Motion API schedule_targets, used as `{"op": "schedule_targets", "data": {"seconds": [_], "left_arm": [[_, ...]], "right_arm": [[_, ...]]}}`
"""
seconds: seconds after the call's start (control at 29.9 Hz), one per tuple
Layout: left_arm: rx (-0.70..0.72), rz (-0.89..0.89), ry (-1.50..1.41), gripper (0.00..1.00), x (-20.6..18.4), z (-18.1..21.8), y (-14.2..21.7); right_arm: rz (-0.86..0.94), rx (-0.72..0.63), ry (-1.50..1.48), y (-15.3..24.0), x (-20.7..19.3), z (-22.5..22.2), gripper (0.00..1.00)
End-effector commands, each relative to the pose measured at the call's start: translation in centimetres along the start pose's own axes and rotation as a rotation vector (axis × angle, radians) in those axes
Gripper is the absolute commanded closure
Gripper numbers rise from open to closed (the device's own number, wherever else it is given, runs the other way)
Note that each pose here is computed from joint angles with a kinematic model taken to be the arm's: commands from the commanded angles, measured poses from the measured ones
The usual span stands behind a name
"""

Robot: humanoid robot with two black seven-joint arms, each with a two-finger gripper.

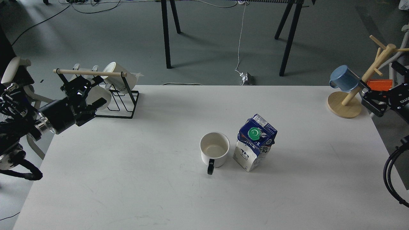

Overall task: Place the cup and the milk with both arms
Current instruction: 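Open the right gripper and withdraw it from the carton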

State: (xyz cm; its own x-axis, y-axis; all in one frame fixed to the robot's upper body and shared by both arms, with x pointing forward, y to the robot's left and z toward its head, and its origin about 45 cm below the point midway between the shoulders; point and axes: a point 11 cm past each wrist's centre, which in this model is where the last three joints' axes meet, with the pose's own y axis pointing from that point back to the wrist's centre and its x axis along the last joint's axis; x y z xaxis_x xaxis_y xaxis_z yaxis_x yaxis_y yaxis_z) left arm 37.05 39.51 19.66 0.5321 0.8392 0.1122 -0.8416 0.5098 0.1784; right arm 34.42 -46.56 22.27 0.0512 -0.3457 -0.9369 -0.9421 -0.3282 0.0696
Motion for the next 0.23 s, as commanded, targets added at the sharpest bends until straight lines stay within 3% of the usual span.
{"op": "schedule_targets", "data": {"seconds": [0.0, 0.2], "left_arm": [[-0.029, 0.004, -0.013, 0.04, 0.43, 1.27, -0.55], [-0.029, -0.011, -0.010, 0.04, -0.07, 1.22, -1.04]], "right_arm": [[0.000, -0.002, -0.011, -0.10, 0.29, 0.40, 0.00], [-0.010, -0.001, -0.014, -0.41, 0.07, 0.48, 0.00]]}}
